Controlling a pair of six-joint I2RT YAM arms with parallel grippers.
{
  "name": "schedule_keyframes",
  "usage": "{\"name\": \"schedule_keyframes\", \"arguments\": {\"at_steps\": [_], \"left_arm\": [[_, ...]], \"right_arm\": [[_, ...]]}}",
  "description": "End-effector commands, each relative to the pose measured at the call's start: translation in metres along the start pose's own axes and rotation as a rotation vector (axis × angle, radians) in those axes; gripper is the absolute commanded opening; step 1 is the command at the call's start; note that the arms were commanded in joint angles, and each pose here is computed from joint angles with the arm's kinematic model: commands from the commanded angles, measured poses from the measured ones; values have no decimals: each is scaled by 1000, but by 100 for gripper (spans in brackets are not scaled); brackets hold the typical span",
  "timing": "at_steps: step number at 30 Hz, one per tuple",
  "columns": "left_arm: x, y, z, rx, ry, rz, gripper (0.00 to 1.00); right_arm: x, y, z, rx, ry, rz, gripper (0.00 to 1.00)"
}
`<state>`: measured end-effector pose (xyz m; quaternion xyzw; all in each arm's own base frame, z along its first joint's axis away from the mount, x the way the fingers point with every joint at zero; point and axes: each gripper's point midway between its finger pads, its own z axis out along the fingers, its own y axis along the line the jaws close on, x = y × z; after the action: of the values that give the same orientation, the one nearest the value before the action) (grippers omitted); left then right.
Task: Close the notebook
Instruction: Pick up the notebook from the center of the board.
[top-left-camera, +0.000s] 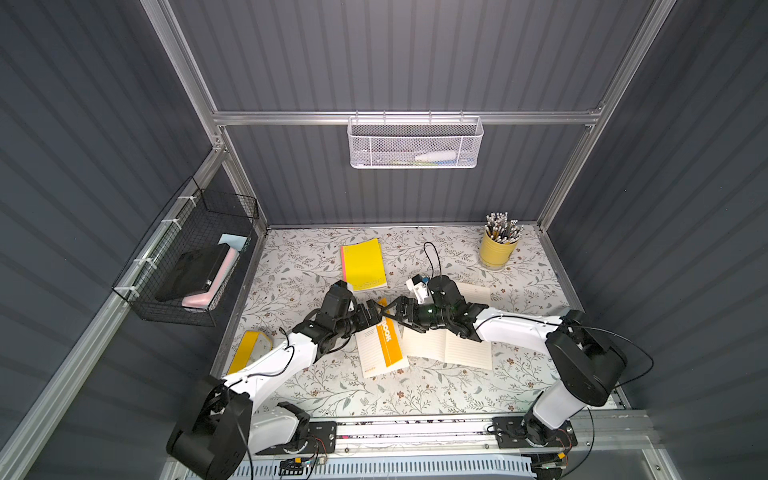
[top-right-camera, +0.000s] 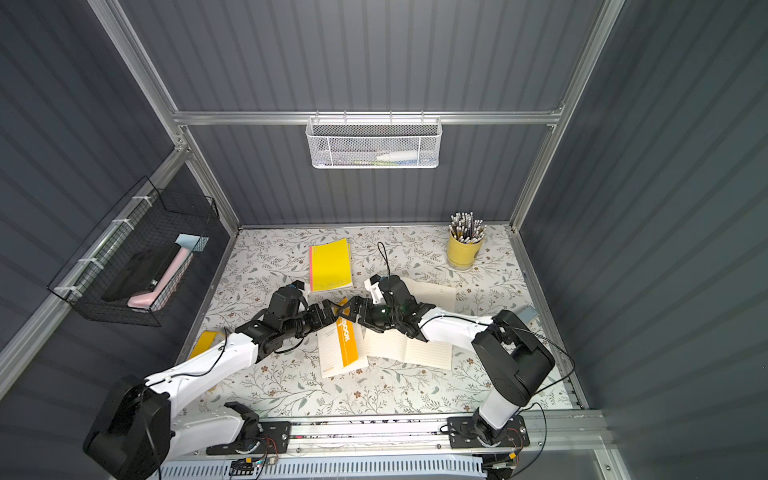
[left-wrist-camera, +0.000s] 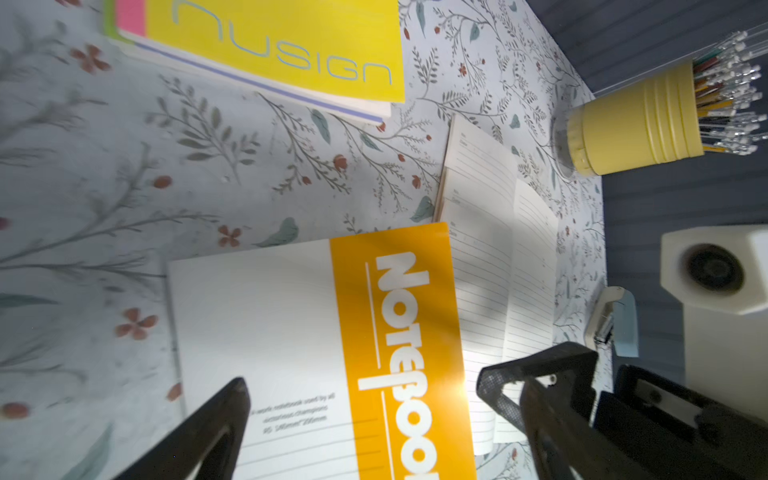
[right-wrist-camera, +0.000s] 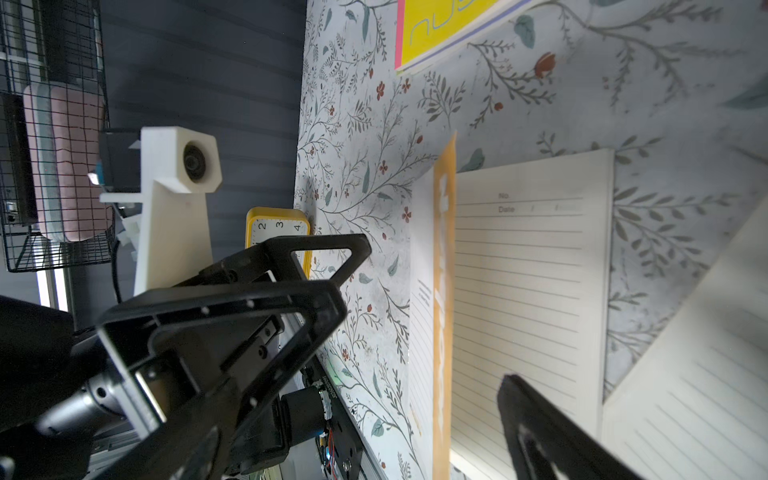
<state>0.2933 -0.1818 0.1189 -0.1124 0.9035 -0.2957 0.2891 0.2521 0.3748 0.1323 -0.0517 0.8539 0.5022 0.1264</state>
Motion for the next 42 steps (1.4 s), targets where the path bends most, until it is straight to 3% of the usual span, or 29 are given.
{"name": "schedule_keyframes", "arguments": {"at_steps": [1,8,11,17,31,40,42], "left_arm": [[-9,26,-18,-169,-47,43,99],[-5,74,-43,-390,-103,-23,99],[-1,88,-48,-419,-92,-53,99],[9,84,-32,-240,-33,-134,99],[21,60,-8,-22,40,-192,97],[38,56,0,60,90,-212,77],[40,56,1,66,98,-212,77]], "right_arm": [[2,12,-3,-15,14,-27,99],[3,21,3,-42,36,-38,99],[11,24,10,-59,63,-35,99],[24,18,24,-46,112,-32,99],[45,-36,43,84,168,31,99],[53,-54,47,125,193,46,99],[55,-56,47,125,197,51,99]]}}
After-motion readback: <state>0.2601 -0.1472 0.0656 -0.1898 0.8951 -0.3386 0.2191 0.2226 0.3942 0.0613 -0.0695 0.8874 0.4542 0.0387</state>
